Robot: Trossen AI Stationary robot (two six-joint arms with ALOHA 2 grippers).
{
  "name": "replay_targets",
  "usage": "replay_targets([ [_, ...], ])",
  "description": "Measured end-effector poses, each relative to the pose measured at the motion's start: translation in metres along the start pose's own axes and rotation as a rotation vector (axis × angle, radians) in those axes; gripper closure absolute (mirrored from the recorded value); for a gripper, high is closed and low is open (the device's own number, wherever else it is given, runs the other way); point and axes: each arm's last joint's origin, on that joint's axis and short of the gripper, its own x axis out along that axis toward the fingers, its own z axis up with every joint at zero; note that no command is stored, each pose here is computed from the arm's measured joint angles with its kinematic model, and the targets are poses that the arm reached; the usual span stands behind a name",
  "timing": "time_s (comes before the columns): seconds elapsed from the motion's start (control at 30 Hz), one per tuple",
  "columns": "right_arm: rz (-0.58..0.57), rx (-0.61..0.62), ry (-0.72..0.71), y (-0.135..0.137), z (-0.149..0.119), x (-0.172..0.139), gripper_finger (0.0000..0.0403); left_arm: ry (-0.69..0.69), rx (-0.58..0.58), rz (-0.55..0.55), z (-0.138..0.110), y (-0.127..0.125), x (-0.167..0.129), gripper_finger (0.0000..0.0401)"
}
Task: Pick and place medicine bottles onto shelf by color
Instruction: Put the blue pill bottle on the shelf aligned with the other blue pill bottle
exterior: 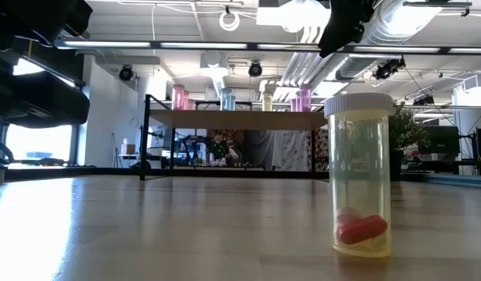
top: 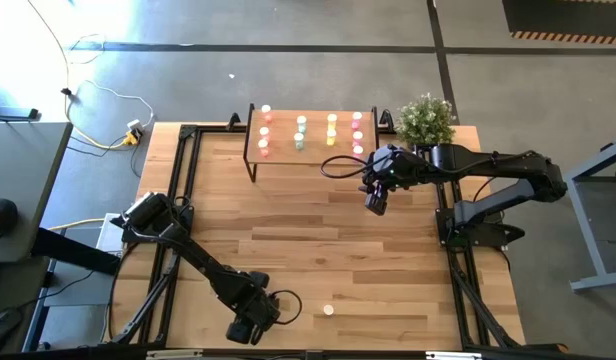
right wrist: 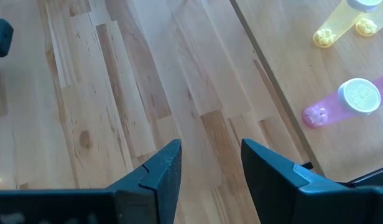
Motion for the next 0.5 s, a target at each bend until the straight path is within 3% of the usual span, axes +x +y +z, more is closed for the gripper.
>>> replay_targets([
  [0.33, -0.001, 0.0, 0.0, -0.0001, 0.0, 0.0, 0.0245, 0.003, -0.037, -0.029, 0.0006, -0.0012, 0.0, 0.0306],
  [0.5, -0.001, -0.001, 0.0, 0.0, 0.0, 0.0001, 0.0245, -0.006, -0.117, -0.069, 0.0027, -0.0031, -0.0001, 0.0318],
])
